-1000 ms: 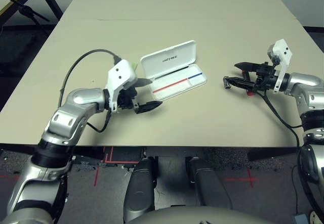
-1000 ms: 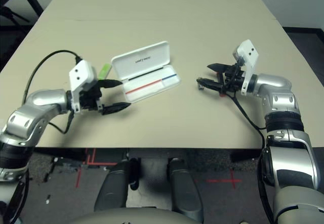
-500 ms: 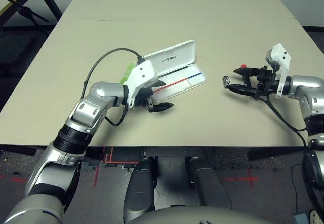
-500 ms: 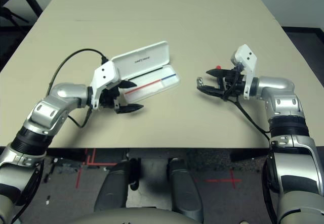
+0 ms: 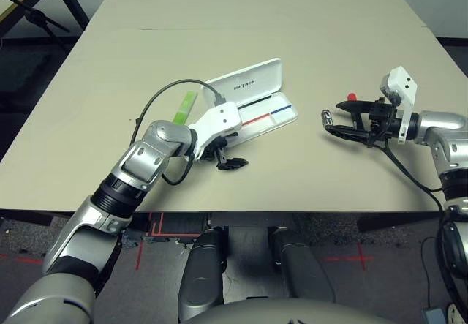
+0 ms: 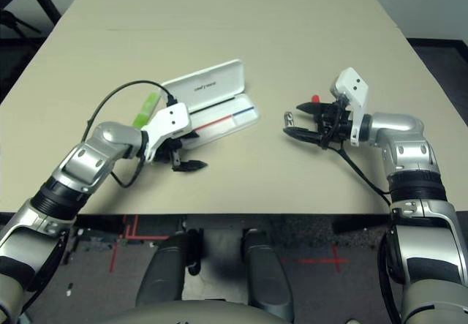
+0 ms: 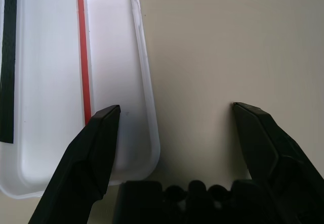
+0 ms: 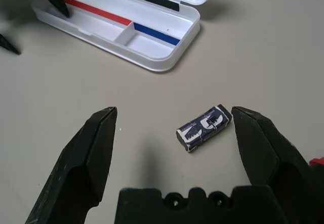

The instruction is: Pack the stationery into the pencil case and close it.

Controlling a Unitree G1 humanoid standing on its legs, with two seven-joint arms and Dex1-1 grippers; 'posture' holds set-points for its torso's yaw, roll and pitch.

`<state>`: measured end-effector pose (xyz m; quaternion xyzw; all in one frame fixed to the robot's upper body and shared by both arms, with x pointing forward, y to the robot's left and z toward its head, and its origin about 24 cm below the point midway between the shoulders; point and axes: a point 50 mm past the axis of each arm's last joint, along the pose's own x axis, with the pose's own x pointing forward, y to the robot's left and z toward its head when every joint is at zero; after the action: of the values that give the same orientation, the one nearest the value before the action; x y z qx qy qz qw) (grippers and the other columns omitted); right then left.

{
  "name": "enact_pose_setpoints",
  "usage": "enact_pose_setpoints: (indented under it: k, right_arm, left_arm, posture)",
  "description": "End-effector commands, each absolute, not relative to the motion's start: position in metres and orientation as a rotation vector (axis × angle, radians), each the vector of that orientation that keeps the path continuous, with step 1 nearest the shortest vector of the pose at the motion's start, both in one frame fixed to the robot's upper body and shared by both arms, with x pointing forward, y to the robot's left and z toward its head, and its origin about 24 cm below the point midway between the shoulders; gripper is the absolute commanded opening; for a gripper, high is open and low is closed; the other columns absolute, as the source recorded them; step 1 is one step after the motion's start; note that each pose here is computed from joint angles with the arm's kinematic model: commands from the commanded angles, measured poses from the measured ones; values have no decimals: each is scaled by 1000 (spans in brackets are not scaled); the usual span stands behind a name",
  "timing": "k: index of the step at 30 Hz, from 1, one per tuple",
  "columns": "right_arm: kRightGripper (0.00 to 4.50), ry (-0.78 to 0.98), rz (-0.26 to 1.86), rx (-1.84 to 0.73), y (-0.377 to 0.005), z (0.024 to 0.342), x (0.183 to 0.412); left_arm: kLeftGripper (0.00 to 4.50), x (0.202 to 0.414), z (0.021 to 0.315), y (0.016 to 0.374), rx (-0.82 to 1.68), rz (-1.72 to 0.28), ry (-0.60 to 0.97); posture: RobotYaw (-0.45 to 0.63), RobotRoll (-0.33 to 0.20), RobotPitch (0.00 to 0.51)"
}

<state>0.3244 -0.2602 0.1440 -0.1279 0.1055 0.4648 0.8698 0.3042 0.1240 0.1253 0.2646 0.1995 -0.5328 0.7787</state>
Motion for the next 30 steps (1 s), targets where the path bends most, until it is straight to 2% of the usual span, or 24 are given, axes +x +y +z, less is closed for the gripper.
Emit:
enact_pose_setpoints:
  k: [1,4,12,22,30]
  right_arm:
    - [4500,232,973,-277,-261,143,322]
    - [4500,231,971,-280,-261,143,322]
    - [4500,231,975,-286,-261,144,322]
    - [4500,240,986,-281,-260,143,320]
    - [4500,252,982,-274,-262,140,320]
  left_arm:
    - [4113,303,115,123,583,-1168,492]
    - [3188,304,115,124,580,-1167,496]
    - [25,306,116,125,582,-1167,499]
    - [25,307,134,123,666,-1209,417]
    - [25,289,148,119,763,-1365,331]
  posture:
    - [-9,0,197]
    - [-9,0,197]
    - [-14,0,186]
    - [-12,0,187]
    - [-12,0,185]
